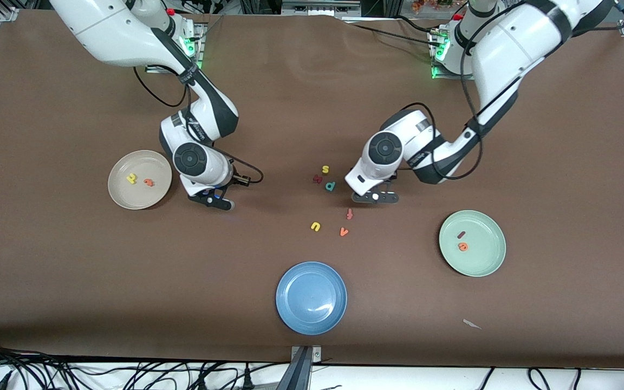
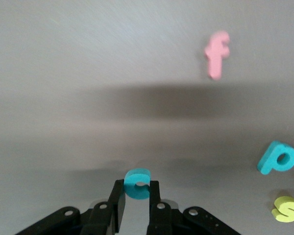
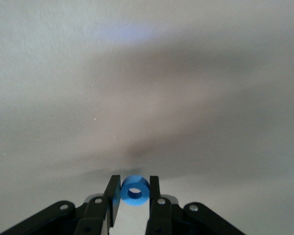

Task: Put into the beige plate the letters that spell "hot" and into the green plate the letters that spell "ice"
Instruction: 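Drop the o on the beige plate while the left gripper drops c on green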

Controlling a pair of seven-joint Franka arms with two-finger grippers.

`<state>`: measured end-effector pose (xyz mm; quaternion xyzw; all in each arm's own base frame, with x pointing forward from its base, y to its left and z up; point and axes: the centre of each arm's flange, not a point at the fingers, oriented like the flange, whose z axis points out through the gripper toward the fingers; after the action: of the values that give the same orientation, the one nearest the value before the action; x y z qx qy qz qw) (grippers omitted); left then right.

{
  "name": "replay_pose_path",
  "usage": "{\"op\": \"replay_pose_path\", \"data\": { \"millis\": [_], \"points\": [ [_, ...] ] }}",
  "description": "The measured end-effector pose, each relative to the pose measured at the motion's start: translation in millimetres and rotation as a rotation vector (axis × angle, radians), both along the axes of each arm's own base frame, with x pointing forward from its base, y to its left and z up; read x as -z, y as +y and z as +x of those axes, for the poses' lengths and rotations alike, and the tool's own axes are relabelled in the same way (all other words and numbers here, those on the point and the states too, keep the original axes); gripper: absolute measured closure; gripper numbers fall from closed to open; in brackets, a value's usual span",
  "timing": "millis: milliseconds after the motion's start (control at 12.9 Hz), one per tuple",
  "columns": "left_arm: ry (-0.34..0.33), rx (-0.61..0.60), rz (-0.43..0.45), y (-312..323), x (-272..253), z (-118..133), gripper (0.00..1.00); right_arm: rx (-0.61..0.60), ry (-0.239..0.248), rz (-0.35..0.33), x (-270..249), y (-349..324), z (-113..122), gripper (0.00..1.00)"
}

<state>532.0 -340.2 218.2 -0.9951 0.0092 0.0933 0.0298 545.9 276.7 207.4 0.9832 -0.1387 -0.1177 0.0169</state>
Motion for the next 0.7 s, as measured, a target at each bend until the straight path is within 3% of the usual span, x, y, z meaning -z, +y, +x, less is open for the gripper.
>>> {"op": "replay_pose_path", "data": {
  "millis": [311,700],
  "points": [
    [-0.035,0.001,-0.03,52.7,-55.4,61.3,0.76,-0.055,0.048,-0.067,-57.4,-59.9,40.1,0.72],
    [-0.048,0.115,0.009,176.8,-43.1,125.9,0.76,-0.185,0.133,-0.079,-45.3,-172.0,55.0,0.72]
  ]
}}
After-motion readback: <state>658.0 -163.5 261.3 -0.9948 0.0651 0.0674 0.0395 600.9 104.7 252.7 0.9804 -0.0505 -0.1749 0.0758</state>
